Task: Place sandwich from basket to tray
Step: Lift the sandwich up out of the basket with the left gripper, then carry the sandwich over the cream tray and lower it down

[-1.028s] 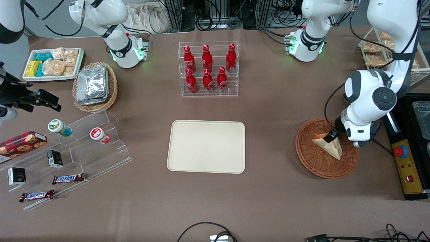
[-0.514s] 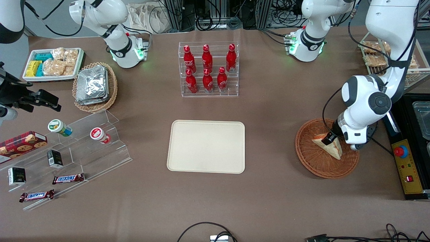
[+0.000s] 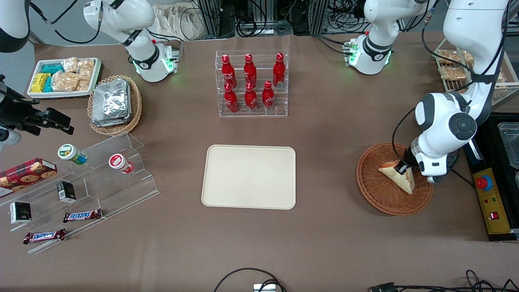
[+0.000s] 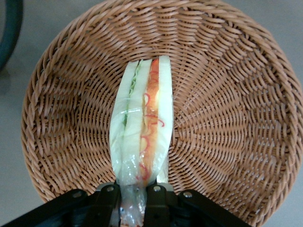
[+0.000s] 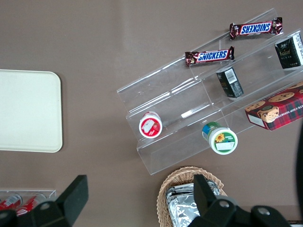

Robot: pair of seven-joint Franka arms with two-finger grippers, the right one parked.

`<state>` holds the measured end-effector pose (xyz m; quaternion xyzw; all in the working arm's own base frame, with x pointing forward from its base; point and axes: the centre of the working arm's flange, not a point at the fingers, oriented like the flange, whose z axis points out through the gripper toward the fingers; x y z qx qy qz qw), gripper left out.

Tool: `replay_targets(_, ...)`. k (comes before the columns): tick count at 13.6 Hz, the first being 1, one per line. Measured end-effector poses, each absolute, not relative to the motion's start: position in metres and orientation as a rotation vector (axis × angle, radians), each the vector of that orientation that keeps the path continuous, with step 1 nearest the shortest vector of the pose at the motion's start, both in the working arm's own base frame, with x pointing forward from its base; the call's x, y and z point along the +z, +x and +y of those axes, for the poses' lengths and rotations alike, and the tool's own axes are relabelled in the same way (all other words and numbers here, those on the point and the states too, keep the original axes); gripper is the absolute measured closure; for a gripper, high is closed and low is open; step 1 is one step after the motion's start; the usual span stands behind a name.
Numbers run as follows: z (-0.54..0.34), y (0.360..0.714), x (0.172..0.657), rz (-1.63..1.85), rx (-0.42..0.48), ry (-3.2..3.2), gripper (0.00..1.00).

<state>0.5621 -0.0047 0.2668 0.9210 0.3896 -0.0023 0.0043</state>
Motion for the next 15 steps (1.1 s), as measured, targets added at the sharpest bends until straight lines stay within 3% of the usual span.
replay_targets(3,-0.010,0.575,0.312,1.106,-0.102,2.975,0.81)
replay_targets(6,-0.041,0.588,0.413,0.733,-0.190,3.111,0.85)
replay_targets(10,-0.113,0.588,0.532,0.366,-0.188,3.159,0.85)
replay_targets(15,-0.243,0.549,0.553,-0.024,-0.167,3.154,0.85)
